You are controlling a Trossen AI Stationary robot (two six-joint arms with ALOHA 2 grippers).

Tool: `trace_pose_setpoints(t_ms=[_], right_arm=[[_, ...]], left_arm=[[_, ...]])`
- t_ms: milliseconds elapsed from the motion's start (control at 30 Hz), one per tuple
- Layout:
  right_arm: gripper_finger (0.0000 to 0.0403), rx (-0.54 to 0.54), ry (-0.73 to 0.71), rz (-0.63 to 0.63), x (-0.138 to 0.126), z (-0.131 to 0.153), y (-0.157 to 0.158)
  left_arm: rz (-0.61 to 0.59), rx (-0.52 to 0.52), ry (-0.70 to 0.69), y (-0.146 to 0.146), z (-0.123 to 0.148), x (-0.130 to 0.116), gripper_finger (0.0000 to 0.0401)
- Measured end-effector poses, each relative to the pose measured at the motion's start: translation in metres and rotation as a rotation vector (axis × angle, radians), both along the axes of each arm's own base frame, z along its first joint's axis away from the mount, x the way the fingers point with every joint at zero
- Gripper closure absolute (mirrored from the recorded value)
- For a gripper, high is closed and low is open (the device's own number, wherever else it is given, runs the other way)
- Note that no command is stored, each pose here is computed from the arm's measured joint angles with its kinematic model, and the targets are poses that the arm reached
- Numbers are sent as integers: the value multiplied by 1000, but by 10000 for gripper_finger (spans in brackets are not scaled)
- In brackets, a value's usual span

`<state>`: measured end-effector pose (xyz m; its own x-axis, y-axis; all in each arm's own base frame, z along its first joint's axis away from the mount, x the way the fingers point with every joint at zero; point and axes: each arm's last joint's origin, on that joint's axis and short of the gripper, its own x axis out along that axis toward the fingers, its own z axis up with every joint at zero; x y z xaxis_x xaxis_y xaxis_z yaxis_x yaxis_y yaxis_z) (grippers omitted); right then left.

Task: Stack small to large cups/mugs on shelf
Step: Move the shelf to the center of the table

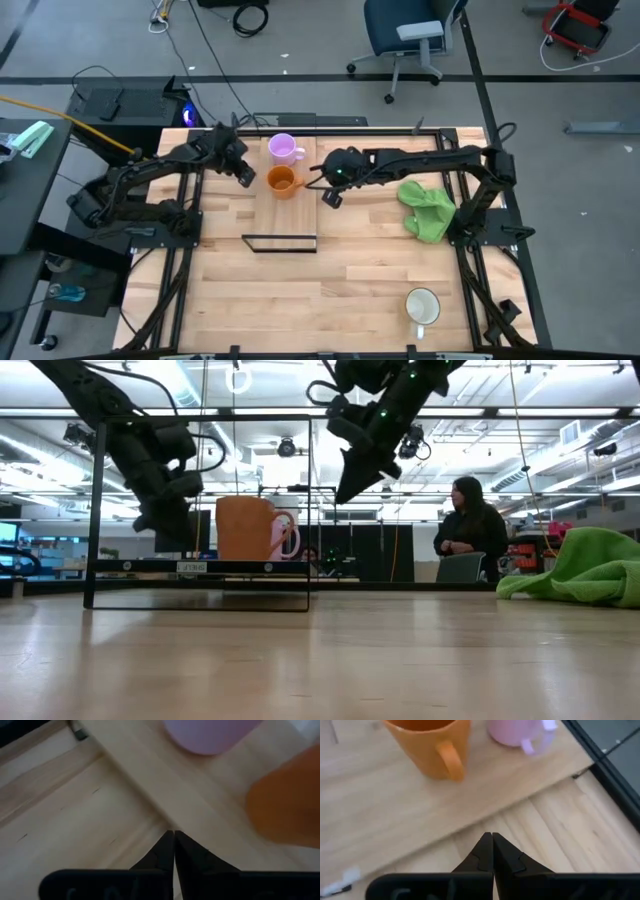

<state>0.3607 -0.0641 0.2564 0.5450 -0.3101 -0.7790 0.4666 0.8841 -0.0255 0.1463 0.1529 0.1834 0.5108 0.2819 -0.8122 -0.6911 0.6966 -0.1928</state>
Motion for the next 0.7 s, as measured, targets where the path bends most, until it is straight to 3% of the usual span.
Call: trace_pose_setpoints(t_ms=[433, 700], right_arm=[[400, -16, 167, -97, -35, 15, 3], [399, -17, 109, -154, -66, 49, 7]], left_arm=[[185, 7, 126, 15, -4, -28, 379], [218, -24, 126, 14, -5, -29, 386]])
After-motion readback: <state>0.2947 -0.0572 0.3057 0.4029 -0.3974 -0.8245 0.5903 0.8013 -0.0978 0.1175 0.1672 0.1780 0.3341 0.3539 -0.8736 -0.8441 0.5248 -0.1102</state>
